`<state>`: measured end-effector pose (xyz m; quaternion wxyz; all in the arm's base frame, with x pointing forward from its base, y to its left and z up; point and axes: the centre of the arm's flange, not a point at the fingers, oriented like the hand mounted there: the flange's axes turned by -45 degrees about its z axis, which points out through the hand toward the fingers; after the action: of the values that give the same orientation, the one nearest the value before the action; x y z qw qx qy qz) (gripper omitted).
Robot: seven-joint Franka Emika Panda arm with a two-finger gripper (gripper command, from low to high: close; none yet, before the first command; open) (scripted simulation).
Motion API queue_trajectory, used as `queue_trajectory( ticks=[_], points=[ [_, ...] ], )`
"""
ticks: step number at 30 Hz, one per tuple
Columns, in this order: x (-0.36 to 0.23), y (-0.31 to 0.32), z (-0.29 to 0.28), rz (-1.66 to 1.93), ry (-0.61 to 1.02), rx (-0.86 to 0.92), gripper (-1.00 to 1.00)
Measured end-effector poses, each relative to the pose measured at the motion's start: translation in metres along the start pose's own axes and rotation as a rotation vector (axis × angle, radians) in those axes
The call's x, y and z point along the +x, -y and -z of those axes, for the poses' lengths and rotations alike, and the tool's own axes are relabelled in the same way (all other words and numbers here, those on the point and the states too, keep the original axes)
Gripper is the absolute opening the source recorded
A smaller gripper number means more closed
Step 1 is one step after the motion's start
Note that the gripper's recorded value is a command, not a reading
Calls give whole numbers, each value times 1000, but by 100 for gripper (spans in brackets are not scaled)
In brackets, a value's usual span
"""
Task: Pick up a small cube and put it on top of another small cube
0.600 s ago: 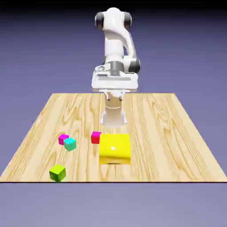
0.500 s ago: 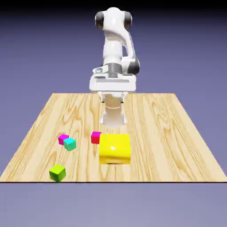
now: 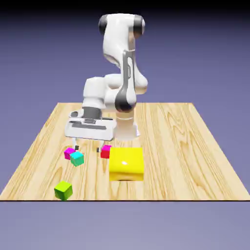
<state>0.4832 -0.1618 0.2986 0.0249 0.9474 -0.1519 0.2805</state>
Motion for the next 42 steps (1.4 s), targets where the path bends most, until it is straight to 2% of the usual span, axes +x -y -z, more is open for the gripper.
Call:
queue_trajectory(
  ticks=[9,16,17,19,25,27,34,42],
  points=[
    [-54,-81,-97,-149,126,-126,0],
    [-71,-87,-161,-147,127,-126,0],
    [-72,-87,-163,-148,126,-125,-100],
    [-72,-87,-163,-149,127,-125,-100],
    [-54,-81,-100,-148,127,-126,-100],
    [-54,-81,-97,-149,127,-125,-100],
    [-53,-104,-44,298,203,-16,-100],
    [-81,-122,12,756,283,168,-100]
  ],
)
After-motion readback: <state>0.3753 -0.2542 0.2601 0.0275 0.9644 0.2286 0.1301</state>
